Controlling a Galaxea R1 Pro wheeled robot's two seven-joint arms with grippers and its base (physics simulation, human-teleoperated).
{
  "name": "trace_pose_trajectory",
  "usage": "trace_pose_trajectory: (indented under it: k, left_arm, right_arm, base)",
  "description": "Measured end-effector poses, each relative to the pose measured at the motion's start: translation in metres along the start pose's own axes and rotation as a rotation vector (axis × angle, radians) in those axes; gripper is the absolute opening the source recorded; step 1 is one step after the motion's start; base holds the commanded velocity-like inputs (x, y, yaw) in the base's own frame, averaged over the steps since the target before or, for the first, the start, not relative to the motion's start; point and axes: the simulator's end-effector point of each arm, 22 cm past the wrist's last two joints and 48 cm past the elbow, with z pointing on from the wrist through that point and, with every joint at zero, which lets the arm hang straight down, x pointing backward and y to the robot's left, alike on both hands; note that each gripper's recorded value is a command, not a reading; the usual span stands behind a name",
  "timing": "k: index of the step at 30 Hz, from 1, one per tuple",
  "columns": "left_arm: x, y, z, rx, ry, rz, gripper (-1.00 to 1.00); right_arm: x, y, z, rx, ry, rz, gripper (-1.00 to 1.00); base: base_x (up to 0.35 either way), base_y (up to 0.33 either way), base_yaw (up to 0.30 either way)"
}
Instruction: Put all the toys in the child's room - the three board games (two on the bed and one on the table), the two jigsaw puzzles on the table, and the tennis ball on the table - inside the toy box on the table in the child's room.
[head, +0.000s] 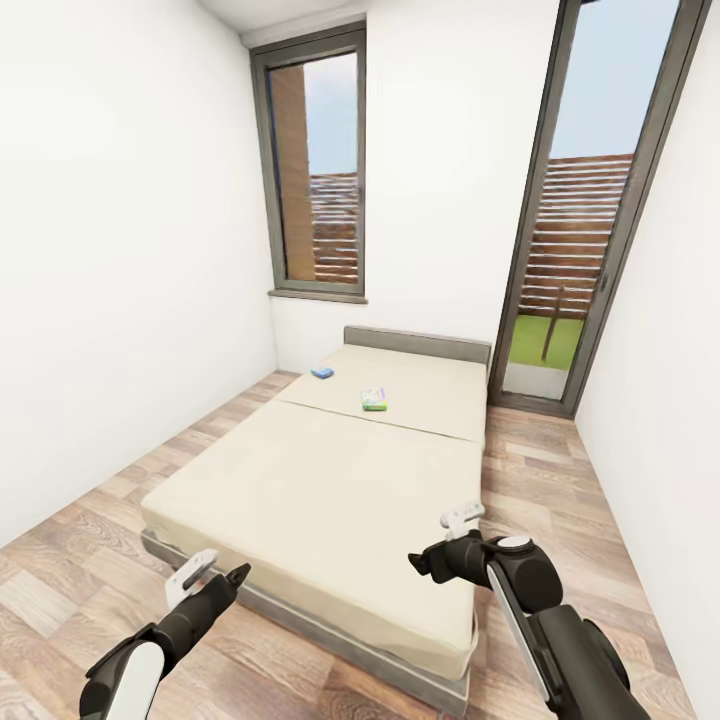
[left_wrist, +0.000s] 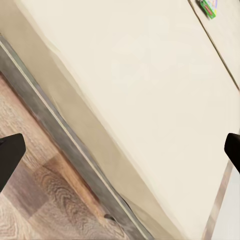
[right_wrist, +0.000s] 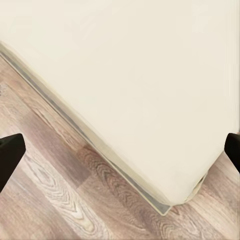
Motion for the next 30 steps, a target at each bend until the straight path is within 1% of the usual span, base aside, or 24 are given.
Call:
trace_pose_trajectory:
  k: [4, 8, 30]
  left_arm:
    - [-0.0005, 0.0013, 0.0001, -0.002, 0.0, -0.006, 1.0]
    - [-0.0001, 0.0013, 0.0003, -0.002, 0.0, -0.007, 1.0]
    - [0.0054, -0.0056, 0.0016, 0.009, 0.011, -0.001, 1.0]
  right_arm:
    - [-0.0012, 0.0009, 0.0, -0.001, -0.003, 0.0, 1.0]
    - [-0.0014, 0.0015, 0.0001, -0.002, -0.004, 0.002, 1.0]
    - [-0.0022, -0.0036, -0.0007, 0.007, -0.007, 0.016, 1.0]
  base:
    - [0.013, -0.019, 0.101]
    - [0.007, -0.01, 0.196]
    - [0.001, -0.001, 0.286]
